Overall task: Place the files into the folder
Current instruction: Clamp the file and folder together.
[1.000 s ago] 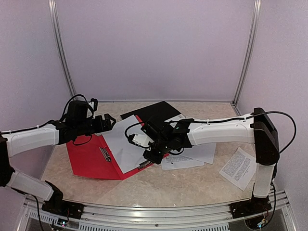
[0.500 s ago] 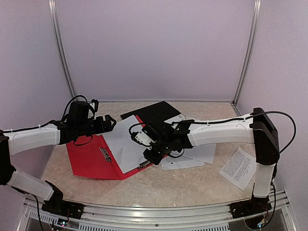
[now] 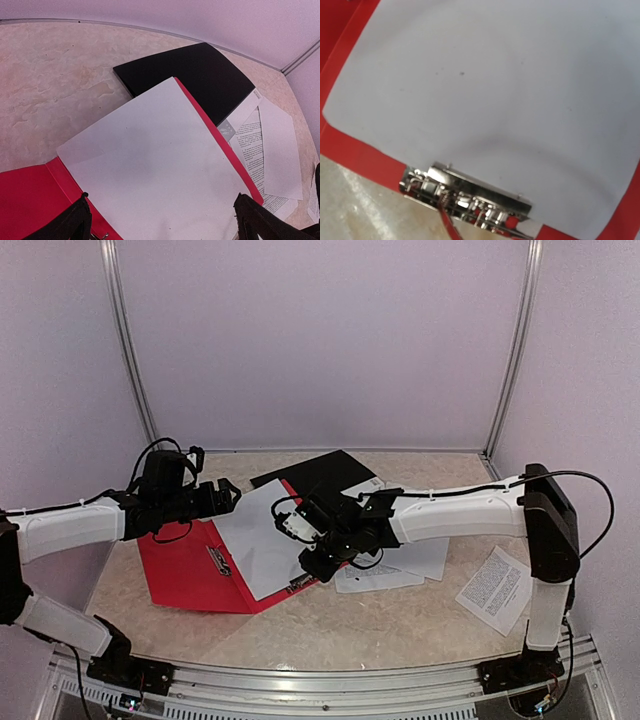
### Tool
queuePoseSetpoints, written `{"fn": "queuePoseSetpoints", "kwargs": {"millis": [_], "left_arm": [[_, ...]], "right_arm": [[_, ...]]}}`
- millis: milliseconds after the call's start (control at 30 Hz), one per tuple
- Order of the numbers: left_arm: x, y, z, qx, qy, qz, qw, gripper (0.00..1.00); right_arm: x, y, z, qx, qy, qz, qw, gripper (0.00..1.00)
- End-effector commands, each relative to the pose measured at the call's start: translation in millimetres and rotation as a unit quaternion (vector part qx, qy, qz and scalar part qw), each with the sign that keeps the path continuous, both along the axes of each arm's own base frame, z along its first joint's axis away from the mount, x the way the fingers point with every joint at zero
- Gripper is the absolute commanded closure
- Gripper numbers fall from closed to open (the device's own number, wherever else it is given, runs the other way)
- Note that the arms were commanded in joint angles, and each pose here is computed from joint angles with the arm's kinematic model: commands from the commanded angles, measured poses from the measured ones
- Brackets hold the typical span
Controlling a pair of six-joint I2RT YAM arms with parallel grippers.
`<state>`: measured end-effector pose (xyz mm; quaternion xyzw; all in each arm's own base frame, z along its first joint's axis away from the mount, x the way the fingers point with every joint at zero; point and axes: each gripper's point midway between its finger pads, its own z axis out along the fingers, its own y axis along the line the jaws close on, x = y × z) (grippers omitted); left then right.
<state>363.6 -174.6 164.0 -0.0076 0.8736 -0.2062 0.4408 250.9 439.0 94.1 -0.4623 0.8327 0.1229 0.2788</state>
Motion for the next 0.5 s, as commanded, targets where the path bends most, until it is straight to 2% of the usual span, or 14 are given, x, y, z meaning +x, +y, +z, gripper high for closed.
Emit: {"fn": "queuePoseSetpoints", "kwargs": {"millis": [0, 467], "left_arm": [[0.2, -0.7, 0.9, 0.01, -0.004, -0.003, 1.0, 0.04], [-0.4, 0.5, 0.7, 0.011, -0.005, -0.001, 1.0, 0.04]], "right_arm": [[-0.7, -5.8, -16.4, -0.016, 0.02, -0.01, 1.0, 0.74], [-2.8, -9.5, -25.5, -0.023, 0.035, -0.015, 0.999, 0.8]]}}
